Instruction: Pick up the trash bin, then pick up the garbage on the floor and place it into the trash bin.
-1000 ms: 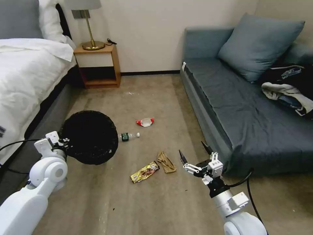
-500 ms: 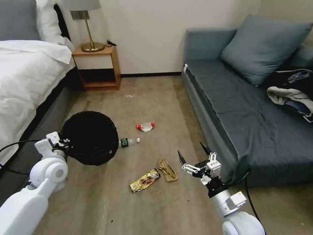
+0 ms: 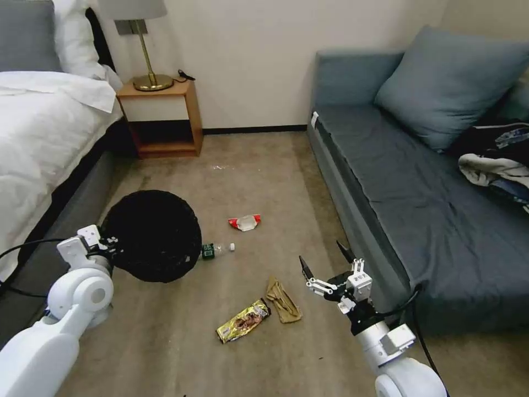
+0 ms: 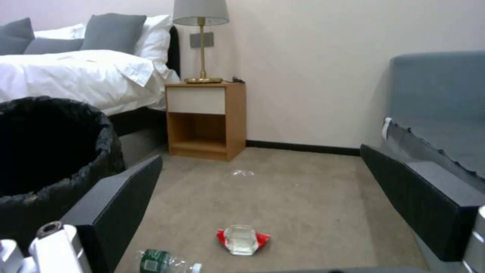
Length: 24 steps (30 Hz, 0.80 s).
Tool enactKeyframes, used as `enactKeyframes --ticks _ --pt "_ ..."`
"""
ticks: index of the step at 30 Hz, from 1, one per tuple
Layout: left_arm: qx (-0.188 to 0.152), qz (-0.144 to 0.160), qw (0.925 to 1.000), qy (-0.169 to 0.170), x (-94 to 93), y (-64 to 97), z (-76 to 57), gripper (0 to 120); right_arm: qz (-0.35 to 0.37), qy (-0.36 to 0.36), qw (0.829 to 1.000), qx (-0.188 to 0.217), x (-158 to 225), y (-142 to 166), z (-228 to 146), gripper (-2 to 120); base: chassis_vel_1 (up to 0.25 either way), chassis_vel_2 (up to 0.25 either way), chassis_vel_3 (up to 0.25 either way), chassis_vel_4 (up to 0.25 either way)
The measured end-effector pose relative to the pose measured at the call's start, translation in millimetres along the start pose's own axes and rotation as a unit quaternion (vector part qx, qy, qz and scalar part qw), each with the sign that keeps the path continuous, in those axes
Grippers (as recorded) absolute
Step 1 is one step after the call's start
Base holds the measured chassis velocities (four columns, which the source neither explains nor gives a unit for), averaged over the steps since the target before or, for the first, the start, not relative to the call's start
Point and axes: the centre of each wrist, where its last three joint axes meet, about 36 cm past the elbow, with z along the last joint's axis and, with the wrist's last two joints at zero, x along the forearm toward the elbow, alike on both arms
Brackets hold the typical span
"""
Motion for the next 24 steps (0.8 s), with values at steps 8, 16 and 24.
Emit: enactKeyframes --ticks 8,16,24 --pt "0.004 -0.002 1.0 -0.003 3.4 0.7 -0.2 3 -0.005 0.001 1.0 -0.003 -0.8 3.7 1.9 100 -0.08 0.083 0.078 -0.081" --pt "0.007 -0.004 0.9999 -0.008 6.4 3.4 -0.2 3 -0.015 -0.006 1.0 -0.003 -0.7 6.1 3.5 100 -0.081 0.072 0.08 -0.07" --pt "0.013 0.0 0.9998 -0.015 11.3 3.5 -3.6 3 -0.069 -0.008 0.998 -0.001 -7.1 0.0 5.0 100 -0.015 0.028 0.018 -0.013"
